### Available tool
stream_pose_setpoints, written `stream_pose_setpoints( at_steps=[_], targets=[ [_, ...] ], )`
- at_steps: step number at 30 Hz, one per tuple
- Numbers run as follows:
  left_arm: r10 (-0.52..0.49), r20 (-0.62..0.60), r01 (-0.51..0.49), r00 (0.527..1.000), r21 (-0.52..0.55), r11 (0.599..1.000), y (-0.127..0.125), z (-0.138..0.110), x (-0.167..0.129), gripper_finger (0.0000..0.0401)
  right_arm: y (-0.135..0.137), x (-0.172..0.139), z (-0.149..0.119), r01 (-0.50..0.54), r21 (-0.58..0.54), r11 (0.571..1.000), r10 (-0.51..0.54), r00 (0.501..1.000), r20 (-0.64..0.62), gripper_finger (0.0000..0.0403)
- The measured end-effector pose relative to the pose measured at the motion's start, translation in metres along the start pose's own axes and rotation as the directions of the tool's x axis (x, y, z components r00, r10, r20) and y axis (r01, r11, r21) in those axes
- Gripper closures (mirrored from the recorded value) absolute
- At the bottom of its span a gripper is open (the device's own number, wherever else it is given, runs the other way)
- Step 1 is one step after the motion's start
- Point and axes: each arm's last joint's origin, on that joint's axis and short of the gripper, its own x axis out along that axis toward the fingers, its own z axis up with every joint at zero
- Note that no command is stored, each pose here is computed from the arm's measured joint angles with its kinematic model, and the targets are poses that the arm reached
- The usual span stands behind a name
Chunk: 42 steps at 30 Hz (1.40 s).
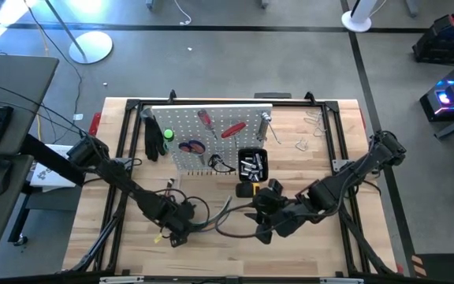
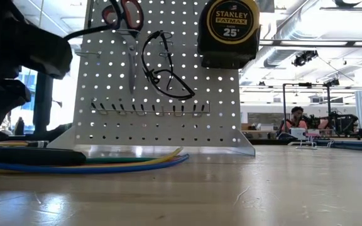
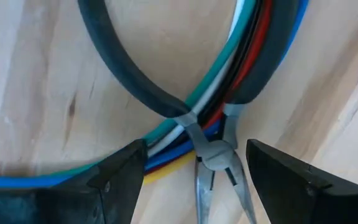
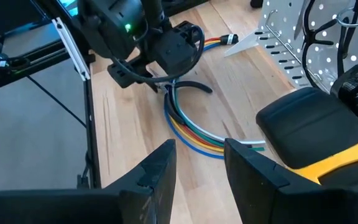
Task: Hang tools onto peg board
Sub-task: Hang the plier on the peg board
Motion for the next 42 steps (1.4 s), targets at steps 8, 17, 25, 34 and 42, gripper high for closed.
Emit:
stream_pose_setpoints(
  at_steps=[8, 17, 25, 34, 42],
  targets=[
    [0.100, -0.071, -0.100, 0.992, 0.005, 0.995, 0.003, -0.004, 0.017, 0.0175, -0.002, 0.000, -0.001, 0.030, -0.010, 1.000, -0.030, 1.000, 0.006, 0.0272],
    [0.138, -0.053, -0.134, 0.989, 0.060, 0.989, 0.005, -0.001, 0.004, 0.0341, -0.004, 0.000, -0.002, 0.061, -0.021, 0.998, -0.061, 0.998, 0.010, 0.0272],
    [0.040, 0.094, -0.049, 0.995, 0.092, 0.995, 0.003, -0.005, -0.062, 0.0341, -0.005, 0.000, -0.002, 0.066, -0.025, 0.997, -0.066, 0.998, 0.005, 0.0272],
    [-0.219, 0.302, 0.155, 0.928, 0.220, 0.963, 0.009, -0.017, -0.129, 0.0341, -0.006, -0.022, 0.008, -0.019, -0.023, 1.000, 0.020, 0.999, 0.033, 0.0272],
    [-0.604, 0.573, 0.479, 0.553, 0.375, 0.794, 0.001, -0.005, -0.197, 0.0341, 0.008, -0.042, 0.034, -0.259, -0.138, 0.956, 0.282, 0.940, 0.193, 0.0268]
  ],
)
